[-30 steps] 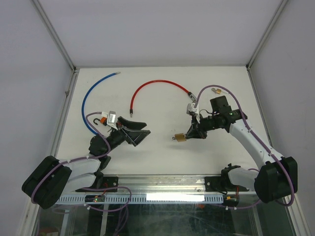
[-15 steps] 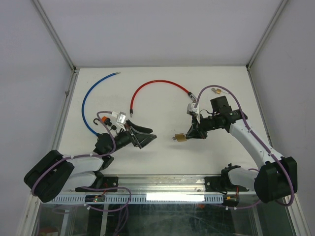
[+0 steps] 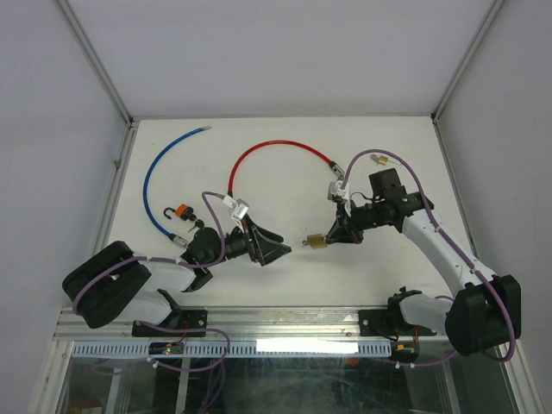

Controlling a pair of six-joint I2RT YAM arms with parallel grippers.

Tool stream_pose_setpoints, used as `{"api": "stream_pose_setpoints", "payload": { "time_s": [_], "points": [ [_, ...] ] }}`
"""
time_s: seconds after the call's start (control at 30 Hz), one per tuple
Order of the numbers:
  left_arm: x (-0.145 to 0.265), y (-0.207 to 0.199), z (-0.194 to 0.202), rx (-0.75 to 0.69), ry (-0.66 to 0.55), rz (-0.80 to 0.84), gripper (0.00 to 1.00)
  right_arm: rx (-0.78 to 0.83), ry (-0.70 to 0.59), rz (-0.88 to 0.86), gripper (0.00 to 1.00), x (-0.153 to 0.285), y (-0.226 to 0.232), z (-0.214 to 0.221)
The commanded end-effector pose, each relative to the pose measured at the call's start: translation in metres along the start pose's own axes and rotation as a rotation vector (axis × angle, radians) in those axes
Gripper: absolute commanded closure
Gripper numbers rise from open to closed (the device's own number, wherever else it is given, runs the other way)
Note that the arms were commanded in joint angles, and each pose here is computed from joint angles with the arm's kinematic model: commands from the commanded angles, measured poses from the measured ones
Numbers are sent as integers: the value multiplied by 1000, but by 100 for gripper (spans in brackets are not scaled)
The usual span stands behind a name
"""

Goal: Lock with the key
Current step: Place the lock at the center of the board.

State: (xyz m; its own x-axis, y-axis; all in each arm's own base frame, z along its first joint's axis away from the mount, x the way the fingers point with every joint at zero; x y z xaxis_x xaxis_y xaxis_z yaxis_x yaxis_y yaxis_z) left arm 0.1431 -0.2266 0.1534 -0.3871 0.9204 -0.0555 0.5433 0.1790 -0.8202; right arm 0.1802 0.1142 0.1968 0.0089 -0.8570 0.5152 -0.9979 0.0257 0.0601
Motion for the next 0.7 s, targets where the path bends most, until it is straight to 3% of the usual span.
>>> {"api": "stream_pose_setpoints", "payload": {
  "time_s": [0.0, 0.3, 0.67],
  "points": [
    [-10, -14, -6, -30, -5, 127, 25, 54, -77, -9, 100, 2, -1, -12],
    [-19, 7, 2, -56, 31, 60, 30, 48, -76, -12, 100, 2, -1, -10],
    [-26, 12, 5, -253, 5, 199, 39, 50, -80, -16, 100, 1, -1, -10]
  ]
}}
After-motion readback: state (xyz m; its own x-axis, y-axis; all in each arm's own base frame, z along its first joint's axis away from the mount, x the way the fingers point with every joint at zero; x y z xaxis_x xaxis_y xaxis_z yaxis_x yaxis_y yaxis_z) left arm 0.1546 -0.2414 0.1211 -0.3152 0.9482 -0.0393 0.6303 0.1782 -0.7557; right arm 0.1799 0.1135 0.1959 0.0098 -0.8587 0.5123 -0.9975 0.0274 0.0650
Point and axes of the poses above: each gripper's point midway between its finger pads, its own x axis back along the fingers, its own y axis along the line the jaws close on, z = x × y, the point moved 9 cm from there along x, back along the fingers, and after that the axes turned 13 degrees about x, right-handed, at the moved point
